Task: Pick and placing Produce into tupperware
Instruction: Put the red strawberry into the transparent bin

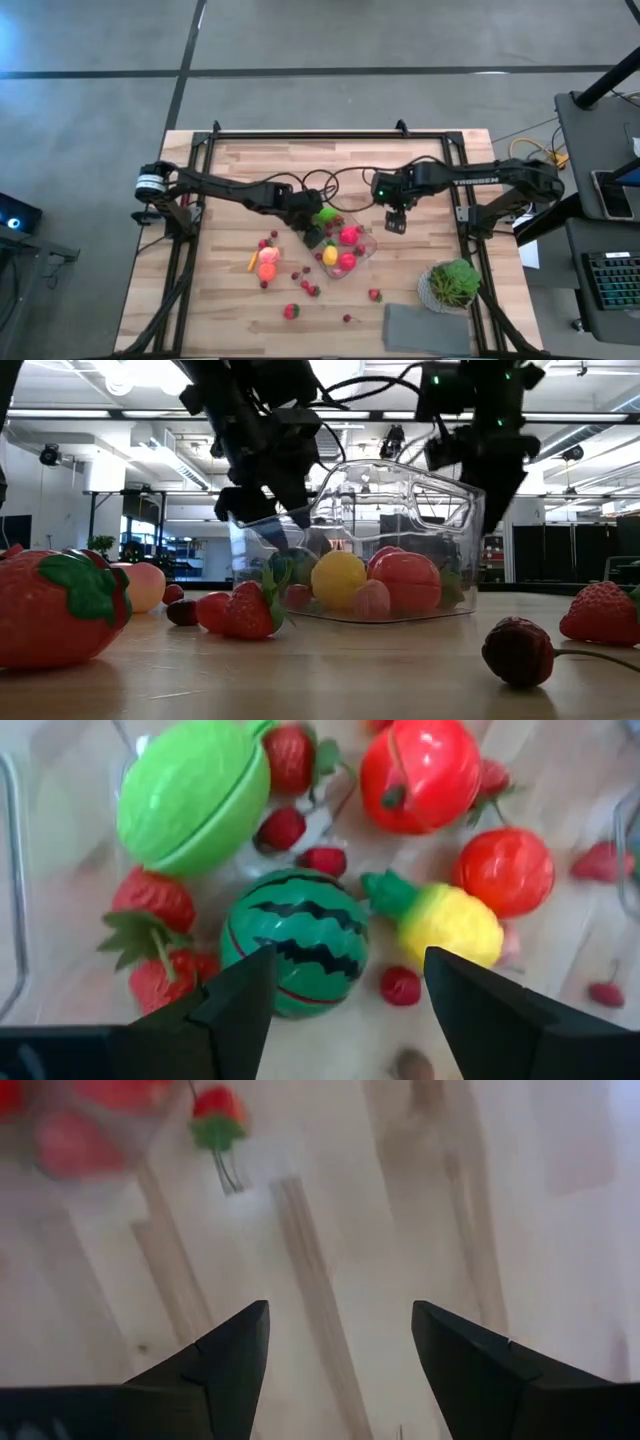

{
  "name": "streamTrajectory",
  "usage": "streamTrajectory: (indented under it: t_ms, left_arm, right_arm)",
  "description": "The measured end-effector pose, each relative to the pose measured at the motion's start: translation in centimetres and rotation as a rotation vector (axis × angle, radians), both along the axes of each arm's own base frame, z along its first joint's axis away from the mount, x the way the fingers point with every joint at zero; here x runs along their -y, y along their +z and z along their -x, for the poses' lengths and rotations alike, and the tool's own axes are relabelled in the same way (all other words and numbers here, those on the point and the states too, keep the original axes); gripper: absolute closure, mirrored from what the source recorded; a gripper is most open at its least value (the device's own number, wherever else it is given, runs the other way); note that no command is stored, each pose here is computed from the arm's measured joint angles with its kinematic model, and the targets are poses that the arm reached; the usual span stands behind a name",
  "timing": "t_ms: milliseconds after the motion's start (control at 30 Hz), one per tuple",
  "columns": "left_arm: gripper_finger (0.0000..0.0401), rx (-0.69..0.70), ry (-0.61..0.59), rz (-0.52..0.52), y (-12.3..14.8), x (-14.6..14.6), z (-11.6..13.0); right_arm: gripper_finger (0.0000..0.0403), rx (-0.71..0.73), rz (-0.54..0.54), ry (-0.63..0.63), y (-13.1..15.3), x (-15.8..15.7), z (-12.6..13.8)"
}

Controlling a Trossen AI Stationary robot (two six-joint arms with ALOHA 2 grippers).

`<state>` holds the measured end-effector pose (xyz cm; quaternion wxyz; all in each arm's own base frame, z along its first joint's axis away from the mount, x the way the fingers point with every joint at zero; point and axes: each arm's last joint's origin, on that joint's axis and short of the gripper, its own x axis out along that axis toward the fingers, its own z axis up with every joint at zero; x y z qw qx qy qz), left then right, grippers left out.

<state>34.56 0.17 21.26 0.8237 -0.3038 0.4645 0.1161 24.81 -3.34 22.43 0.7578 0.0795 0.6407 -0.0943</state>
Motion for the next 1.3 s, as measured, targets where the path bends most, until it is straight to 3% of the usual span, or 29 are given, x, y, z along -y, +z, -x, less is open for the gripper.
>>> streamTrajectory:
  t_ms: [133,367,567,667,933,1133,1300]
  left_arm:
    - [0.0161,0.106,-0.039,-0.048,2.9,0.1,0.6]
    - [0.0161,0.304,-0.015,-0.226,9.1,-0.3,3.7]
    - [0.0161,0.430,-0.012,-0.230,12.5,0.2,7.2]
    - [0.0161,0.484,-0.010,-0.229,13.8,0.3,8.6]
    - [0.0161,0.580,0.050,-0.267,15.8,0.1,10.5]
    - [0.0161,0.591,0.063,-0.276,16.0,0.1,10.8]
    - [0.0161,0.582,0.061,-0.273,15.7,0.1,10.5]
  right_arm:
    - [0.0165,0.007,-0.013,0.006,-1.5,-0.1,0.3]
    - [0.0165,0.203,-0.122,0.077,-2.9,-0.4,-0.9]
    - [0.0165,0.268,-0.092,0.146,-3.5,-0.3,-1.3]
    - [0.0165,0.253,-0.135,0.175,-4.1,-0.4,-1.6]
    - [0.0165,0.214,-0.310,0.167,-6.0,-1.0,-4.4]
    - [0.0165,0.180,-0.315,0.173,-6.3,-0.8,-7.2]
    - [0.0165,0.097,-0.248,0.162,-6.6,-0.6,-7.3]
